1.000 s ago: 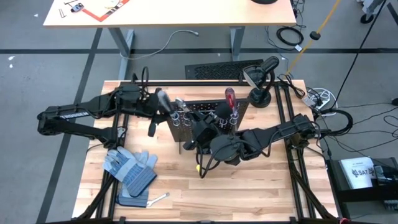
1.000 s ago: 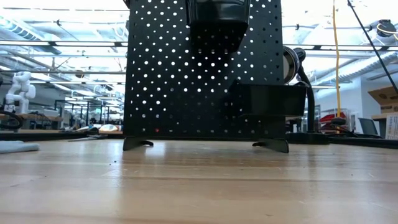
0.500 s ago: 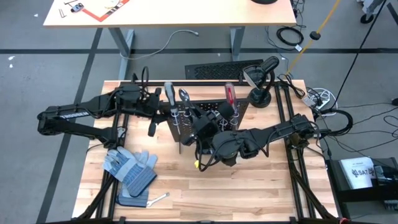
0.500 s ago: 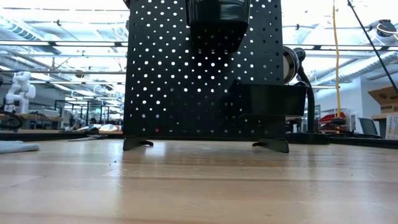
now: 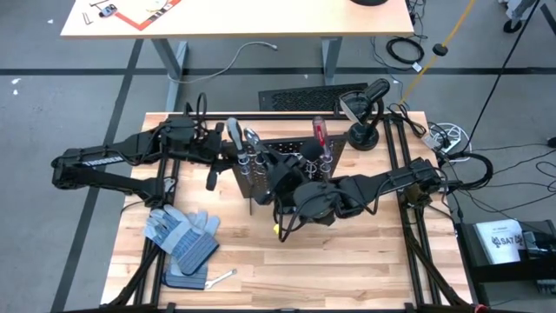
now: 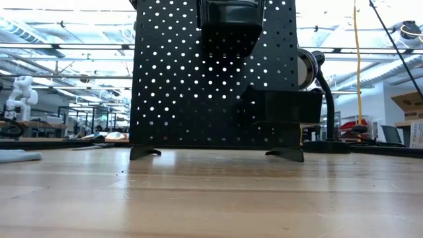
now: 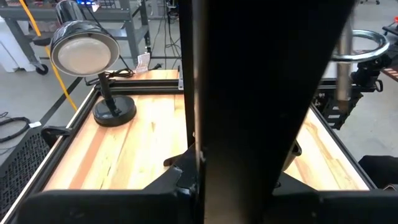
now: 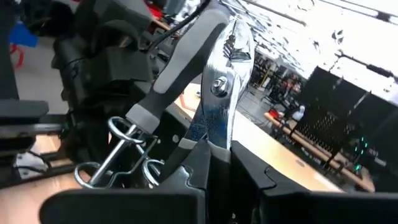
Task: Hang tools onto peg board
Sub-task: Unhang the black pliers from the black peg board
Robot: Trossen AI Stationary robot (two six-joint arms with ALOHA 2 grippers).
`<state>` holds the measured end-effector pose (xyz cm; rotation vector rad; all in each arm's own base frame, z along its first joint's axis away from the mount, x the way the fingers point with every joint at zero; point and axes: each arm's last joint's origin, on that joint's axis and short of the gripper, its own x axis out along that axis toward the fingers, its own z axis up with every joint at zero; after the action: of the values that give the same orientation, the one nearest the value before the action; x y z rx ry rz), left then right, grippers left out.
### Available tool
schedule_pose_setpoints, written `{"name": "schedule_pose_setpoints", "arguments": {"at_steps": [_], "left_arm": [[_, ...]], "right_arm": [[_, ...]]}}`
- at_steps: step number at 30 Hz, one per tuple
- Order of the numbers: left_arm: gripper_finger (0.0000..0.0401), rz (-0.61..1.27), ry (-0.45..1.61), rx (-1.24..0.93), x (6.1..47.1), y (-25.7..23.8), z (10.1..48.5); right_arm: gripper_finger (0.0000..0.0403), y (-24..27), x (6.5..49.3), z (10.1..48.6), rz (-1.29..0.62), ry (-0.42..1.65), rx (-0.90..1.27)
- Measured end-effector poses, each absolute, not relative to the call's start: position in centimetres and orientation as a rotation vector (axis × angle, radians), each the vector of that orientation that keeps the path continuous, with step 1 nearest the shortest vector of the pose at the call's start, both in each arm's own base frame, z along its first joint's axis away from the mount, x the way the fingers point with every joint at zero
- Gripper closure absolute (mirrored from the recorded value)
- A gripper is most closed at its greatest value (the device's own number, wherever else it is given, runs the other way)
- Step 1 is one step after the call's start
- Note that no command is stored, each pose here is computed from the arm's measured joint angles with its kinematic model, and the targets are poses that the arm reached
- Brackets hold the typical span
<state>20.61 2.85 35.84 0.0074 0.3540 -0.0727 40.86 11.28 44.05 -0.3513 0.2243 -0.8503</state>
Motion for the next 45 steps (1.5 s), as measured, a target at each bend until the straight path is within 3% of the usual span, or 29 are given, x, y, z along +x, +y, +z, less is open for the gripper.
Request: {"name": "schedule_pose_setpoints", "arguments": {"at_steps": [10, 23, 39, 45], "left_arm": [[0.0338, -0.073, 0.354, 0.010, 20.61, 2.85, 35.83], [0.0338, -0.077, 0.355, 0.010, 20.64, 2.83, 35.79], [0.0338, -0.083, 0.358, 0.010, 20.63, 2.81, 35.76], [0.0338, -0.083, 0.358, 0.010, 20.64, 2.81, 35.75]], "right_arm": [[0.0377, 11.81, 40.78, 43.08, -0.737, 0.428, -0.731], [0.0377, 11.90, 40.94, 43.20, -0.697, 0.498, -0.936], [0.0377, 11.86, 41.06, 43.50, -0.785, 0.350, -0.624], [0.0340, 11.82, 41.11, 43.60, -0.797, 0.324, -0.578]]}}
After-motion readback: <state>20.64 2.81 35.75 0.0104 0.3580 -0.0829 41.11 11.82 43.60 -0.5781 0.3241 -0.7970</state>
